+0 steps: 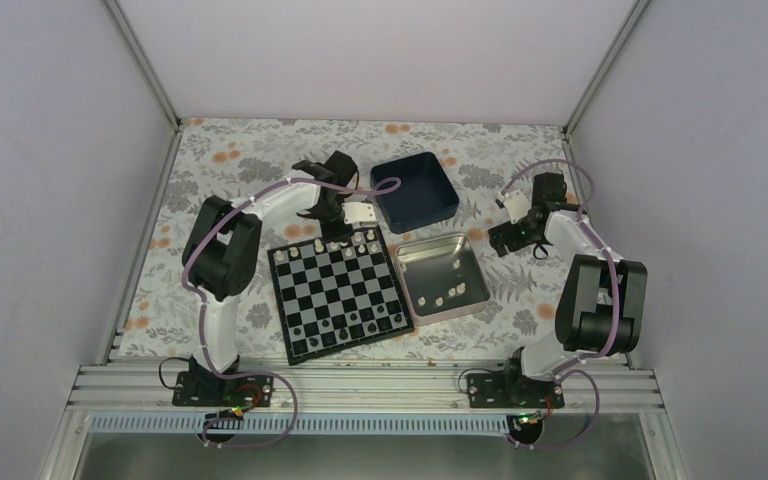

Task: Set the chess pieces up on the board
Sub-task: Place the chess piece on the chessboard.

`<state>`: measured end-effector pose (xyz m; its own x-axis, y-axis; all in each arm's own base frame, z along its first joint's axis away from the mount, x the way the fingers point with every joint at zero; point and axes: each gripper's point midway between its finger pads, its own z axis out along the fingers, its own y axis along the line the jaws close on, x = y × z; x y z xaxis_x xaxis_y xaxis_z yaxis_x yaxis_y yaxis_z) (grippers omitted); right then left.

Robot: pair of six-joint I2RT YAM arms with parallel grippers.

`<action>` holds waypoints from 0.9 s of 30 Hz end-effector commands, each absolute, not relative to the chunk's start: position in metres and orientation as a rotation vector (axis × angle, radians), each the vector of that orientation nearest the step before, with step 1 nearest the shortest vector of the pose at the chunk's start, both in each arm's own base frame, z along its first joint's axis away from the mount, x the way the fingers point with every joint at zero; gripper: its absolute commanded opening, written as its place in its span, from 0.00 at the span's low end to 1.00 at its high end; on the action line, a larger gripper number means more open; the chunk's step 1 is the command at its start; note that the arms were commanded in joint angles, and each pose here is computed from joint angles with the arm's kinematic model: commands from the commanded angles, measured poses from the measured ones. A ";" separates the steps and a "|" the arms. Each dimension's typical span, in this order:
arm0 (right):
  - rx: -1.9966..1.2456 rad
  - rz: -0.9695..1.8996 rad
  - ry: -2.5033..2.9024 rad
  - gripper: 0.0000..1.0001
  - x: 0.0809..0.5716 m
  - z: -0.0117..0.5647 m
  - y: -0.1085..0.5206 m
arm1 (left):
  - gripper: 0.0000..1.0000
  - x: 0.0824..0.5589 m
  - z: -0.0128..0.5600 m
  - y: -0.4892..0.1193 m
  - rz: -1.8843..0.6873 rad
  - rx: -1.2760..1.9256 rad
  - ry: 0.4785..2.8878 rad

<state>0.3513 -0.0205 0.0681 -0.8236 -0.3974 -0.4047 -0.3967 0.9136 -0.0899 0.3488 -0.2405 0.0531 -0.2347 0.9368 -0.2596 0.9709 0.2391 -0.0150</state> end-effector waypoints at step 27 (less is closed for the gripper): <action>-0.593 -0.004 2.654 1.00 0.351 0.067 -0.019 | 0.31 0.361 0.114 -0.249 -0.155 1.812 2.209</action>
<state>0.3513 -0.0205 0.0681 -0.8234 -0.3978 -0.4047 -0.3970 0.9134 -0.0901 0.3533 -0.2442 0.0679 -0.2141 0.9414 -0.2605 0.9750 0.2221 0.0011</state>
